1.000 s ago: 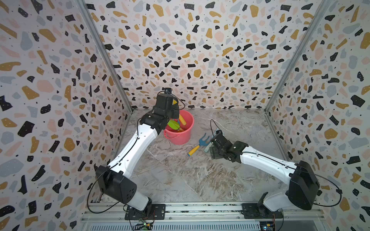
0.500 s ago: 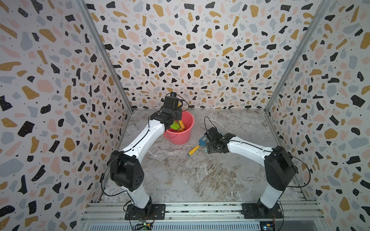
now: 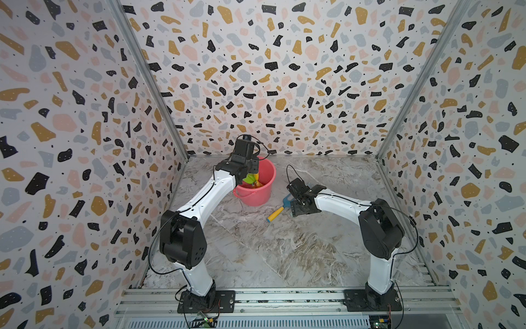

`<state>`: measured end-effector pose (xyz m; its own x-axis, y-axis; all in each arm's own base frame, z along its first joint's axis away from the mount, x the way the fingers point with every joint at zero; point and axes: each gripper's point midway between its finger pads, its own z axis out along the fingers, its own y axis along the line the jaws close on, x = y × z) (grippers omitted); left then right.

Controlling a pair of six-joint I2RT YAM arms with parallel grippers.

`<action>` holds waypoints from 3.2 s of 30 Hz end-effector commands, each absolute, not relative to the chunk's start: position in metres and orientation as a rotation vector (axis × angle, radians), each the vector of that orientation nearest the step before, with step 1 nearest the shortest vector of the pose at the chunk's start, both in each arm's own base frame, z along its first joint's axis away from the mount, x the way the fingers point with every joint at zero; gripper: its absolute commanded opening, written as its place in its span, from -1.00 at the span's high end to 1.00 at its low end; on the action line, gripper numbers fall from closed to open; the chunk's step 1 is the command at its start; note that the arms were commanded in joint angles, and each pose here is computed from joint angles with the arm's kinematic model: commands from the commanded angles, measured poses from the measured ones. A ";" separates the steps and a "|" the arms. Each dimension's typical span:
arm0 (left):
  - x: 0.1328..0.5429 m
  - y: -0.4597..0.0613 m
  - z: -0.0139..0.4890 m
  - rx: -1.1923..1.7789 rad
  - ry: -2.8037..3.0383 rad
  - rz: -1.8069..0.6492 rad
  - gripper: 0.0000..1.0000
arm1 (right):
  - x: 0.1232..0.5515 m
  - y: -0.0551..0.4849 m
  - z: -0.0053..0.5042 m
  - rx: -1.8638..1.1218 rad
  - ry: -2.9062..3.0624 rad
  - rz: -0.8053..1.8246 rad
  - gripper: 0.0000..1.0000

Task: Organize the gardening tools
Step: Place the gardening tool in the container, then pick up the gardening tool from the center of the board.

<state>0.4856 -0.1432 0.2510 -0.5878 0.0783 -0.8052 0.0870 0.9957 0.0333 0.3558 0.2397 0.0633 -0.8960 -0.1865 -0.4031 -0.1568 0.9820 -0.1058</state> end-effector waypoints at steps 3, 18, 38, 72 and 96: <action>0.481 -0.139 0.285 0.098 2.139 -0.037 -0.11 | 0.359 0.238 0.076 -0.216 2.695 -0.100 -0.69; 0.442 -0.130 0.314 -0.001 2.123 -0.146 -0.99 | 0.359 0.234 0.079 -0.229 2.693 -0.130 -0.71; 0.392 -0.131 0.282 -0.075 2.200 -0.317 -0.99 | 0.402 0.252 0.068 -0.194 2.708 -0.134 -0.69; 0.389 -0.146 0.271 -0.013 2.282 -0.380 -0.99 | 0.354 0.192 0.038 -0.237 2.830 -0.277 -0.23; 0.386 -0.145 0.274 -0.024 2.273 -0.389 -0.99 | 0.337 0.197 0.023 -0.222 2.879 -0.141 0.24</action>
